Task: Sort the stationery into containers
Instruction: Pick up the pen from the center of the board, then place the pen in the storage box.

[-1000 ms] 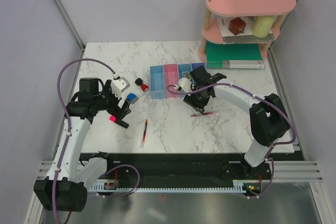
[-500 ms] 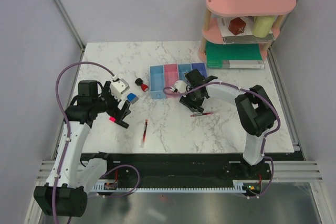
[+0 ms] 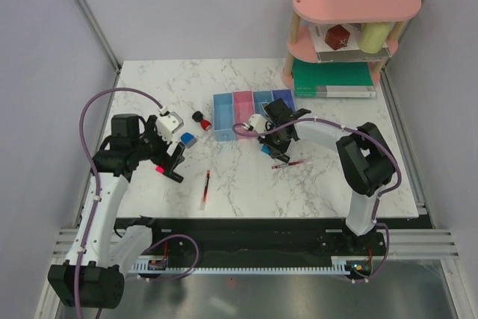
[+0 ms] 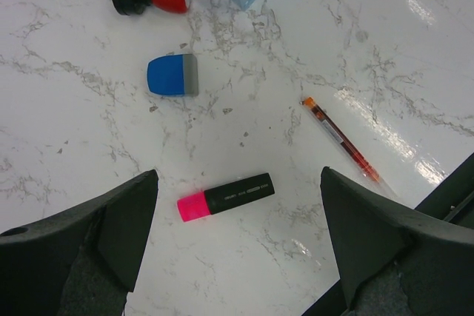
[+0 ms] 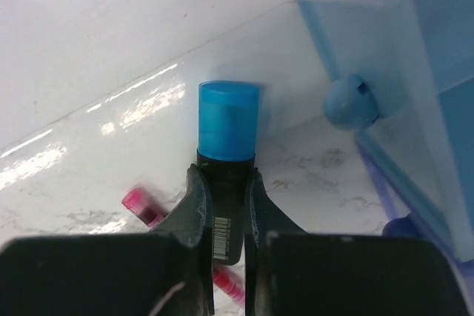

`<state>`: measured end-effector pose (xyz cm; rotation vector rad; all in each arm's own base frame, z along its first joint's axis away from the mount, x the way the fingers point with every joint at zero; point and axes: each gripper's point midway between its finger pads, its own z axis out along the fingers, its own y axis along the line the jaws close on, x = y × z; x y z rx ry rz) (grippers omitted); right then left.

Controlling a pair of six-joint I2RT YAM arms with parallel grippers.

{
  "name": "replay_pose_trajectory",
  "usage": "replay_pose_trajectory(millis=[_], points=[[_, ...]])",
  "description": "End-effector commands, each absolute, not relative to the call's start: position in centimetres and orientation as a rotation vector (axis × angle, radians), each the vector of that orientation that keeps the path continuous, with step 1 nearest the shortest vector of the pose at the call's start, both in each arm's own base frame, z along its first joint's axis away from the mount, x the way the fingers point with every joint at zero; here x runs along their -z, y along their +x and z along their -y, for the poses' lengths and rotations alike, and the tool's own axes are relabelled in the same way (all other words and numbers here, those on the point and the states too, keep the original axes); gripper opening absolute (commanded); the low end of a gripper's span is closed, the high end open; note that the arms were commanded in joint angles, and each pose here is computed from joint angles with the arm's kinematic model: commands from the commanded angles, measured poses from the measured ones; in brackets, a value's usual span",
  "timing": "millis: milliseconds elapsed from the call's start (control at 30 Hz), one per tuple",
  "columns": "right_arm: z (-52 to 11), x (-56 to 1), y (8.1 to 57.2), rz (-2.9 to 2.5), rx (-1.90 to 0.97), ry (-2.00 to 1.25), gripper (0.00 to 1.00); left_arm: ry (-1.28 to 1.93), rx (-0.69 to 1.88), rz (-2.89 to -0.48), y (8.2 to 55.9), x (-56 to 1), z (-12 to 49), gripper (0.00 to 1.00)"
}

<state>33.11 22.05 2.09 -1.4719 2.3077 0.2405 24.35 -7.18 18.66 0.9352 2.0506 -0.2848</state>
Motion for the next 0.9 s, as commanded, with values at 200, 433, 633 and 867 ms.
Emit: replay_pose_trajectory(millis=[200, 433, 633, 867], points=[[-23.8, -15.2, 31.0, -2.141, -0.411, -1.325, 0.0, 0.983, 0.091, -2.079, 25.4, -18.0, 4.6, 0.99], [-24.0, -20.6, 33.2, -2.042, -0.346, -1.205, 0.0, 0.714, 0.146, -2.297, 24.9, -16.2, 3.9, 0.98], [-23.4, -20.2, 38.7, -2.032, -0.189, -1.048, 0.0, 0.56, 0.097, -2.476, 24.8, -14.1, 2.5, 0.95], [-22.3, -18.9, 45.5, -2.066, -0.112, -0.842, 0.0, 0.454, 0.102, -2.577, 26.9, -14.6, 2.3, 0.95]])
